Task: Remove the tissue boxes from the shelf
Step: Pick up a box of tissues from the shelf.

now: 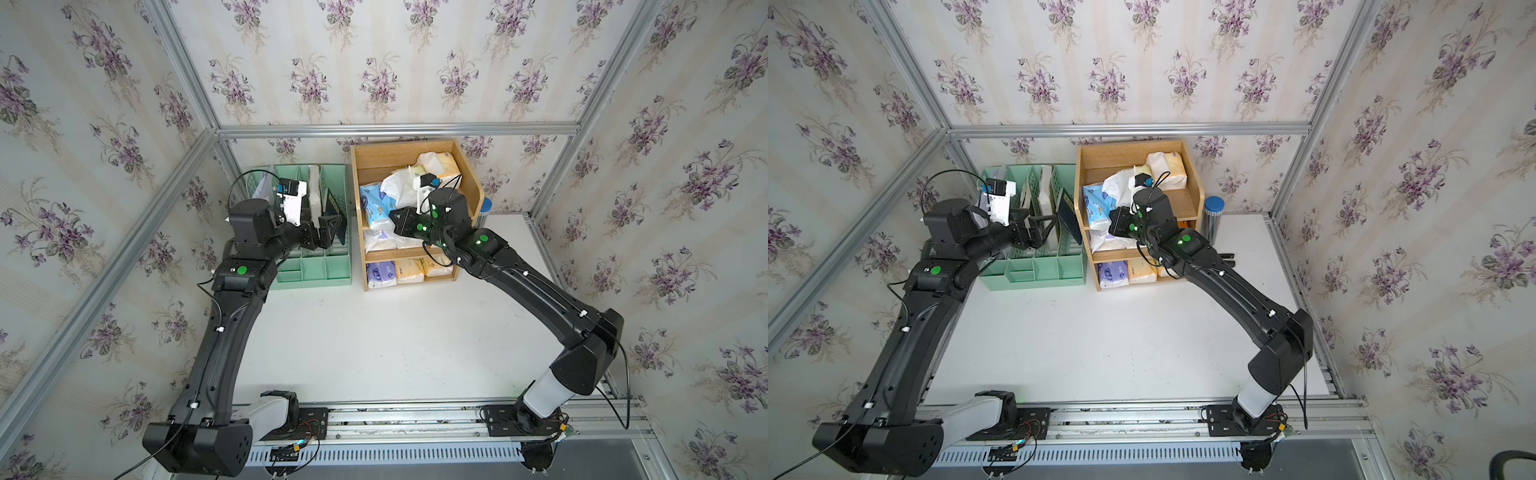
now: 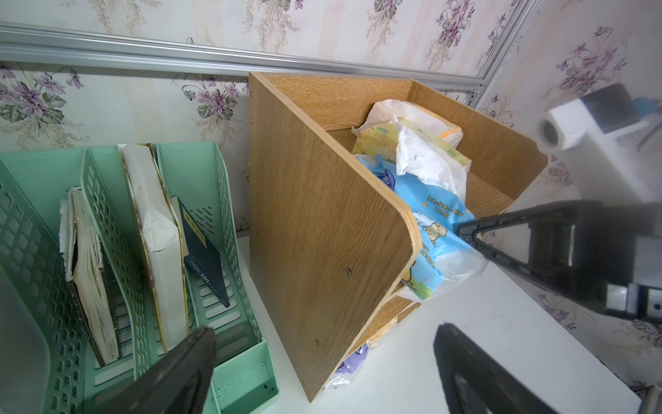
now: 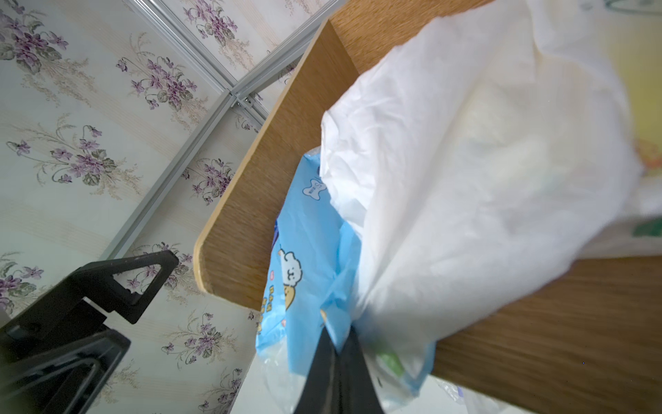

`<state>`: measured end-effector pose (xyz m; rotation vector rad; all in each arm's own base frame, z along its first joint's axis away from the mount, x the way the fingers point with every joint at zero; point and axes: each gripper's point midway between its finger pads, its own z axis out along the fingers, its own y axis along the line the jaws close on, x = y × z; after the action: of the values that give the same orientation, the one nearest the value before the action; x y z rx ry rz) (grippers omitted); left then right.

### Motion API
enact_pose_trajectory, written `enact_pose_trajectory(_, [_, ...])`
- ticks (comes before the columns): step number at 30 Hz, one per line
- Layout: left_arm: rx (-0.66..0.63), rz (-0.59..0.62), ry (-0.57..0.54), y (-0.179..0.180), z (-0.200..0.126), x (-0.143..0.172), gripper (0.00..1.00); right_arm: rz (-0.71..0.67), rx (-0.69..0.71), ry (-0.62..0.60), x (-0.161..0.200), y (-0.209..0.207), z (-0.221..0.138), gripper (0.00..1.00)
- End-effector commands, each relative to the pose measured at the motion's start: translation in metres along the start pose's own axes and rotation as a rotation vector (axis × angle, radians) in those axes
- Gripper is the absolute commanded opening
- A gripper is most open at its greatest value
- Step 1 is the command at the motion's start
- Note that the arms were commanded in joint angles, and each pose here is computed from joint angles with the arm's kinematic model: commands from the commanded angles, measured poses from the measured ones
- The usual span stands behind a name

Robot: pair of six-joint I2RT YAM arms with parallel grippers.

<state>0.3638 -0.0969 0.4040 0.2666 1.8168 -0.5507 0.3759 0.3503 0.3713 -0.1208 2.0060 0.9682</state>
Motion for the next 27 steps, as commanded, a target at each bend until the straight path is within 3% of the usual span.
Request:
enact_pose_trajectory(1, [0.049,-0.088,0.013,-0.014,-0.007,0.004,0.99,-0.033,-0.015,0.018,0.004,0.003,-0.004,0.00])
enact_pose_trajectory(13, [0.289,-0.345,0.081,-0.084,-0.035,0.040,0.99,-0.076,-0.060,0.073,0.013,0.009,-0.007,0.00])
enact_pose_trajectory(21, [0.330,-0.427,0.130,-0.113,-0.004,0.052,0.99,-0.092,-0.078,0.069,0.012,0.007,-0.012,0.00])
enact_pose_trajectory(27, [0.289,-0.487,0.084,-0.113,0.026,0.045,0.99,-0.098,-0.112,0.063,0.012,0.008,-0.022,0.00])
